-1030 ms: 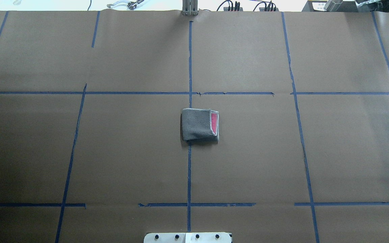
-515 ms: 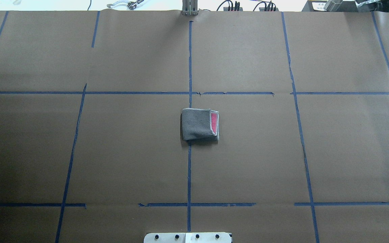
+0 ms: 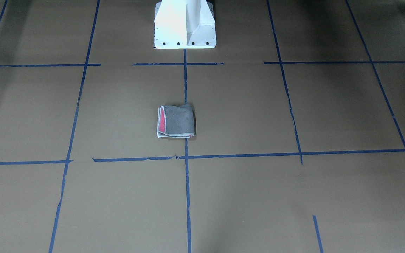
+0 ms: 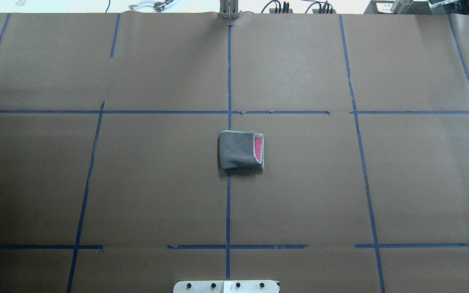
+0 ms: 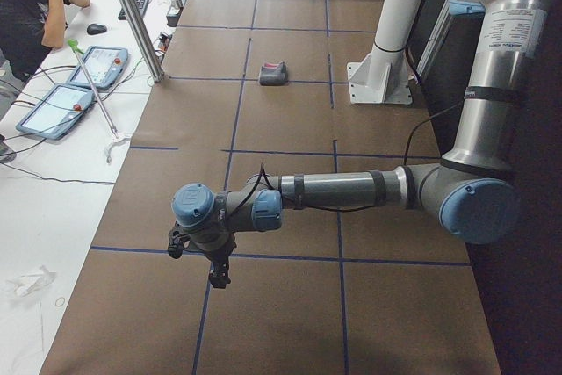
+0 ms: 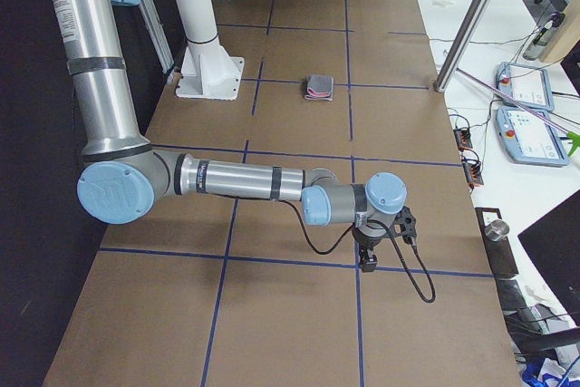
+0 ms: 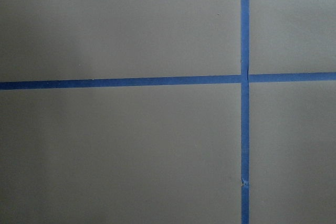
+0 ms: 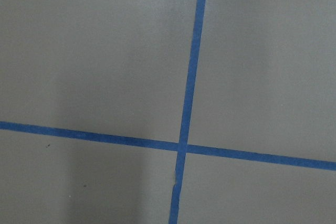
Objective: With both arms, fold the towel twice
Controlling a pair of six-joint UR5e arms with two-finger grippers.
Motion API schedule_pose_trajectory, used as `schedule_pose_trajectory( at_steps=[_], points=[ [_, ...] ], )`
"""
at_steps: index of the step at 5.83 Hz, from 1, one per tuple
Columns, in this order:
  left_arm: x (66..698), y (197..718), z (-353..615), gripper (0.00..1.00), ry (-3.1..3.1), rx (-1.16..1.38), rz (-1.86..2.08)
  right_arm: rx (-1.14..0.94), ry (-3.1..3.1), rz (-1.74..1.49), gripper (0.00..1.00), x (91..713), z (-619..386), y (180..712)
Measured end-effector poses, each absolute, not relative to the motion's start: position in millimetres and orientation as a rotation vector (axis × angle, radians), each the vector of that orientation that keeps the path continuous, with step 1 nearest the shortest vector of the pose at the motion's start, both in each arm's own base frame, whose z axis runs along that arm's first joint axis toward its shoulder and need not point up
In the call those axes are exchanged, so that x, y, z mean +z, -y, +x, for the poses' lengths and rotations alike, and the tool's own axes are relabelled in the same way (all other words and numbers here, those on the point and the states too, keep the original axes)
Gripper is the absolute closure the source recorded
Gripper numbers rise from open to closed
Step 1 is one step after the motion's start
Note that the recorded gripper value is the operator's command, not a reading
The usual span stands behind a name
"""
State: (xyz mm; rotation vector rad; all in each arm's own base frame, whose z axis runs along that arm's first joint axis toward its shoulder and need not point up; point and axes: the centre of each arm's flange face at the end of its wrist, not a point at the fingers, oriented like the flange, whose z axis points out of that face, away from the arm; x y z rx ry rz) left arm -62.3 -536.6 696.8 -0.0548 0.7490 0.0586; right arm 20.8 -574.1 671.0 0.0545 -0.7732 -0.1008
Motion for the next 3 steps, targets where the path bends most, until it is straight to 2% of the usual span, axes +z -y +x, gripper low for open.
schedule_pose_trajectory(
  at_steps=[3],
  points=[
    [692.3,538.6,-62.5,0.00,-0.746,0.062,-0.046,-0.105,0.769,0.057,0.00,672.3,21.8,571.9]
  ],
)
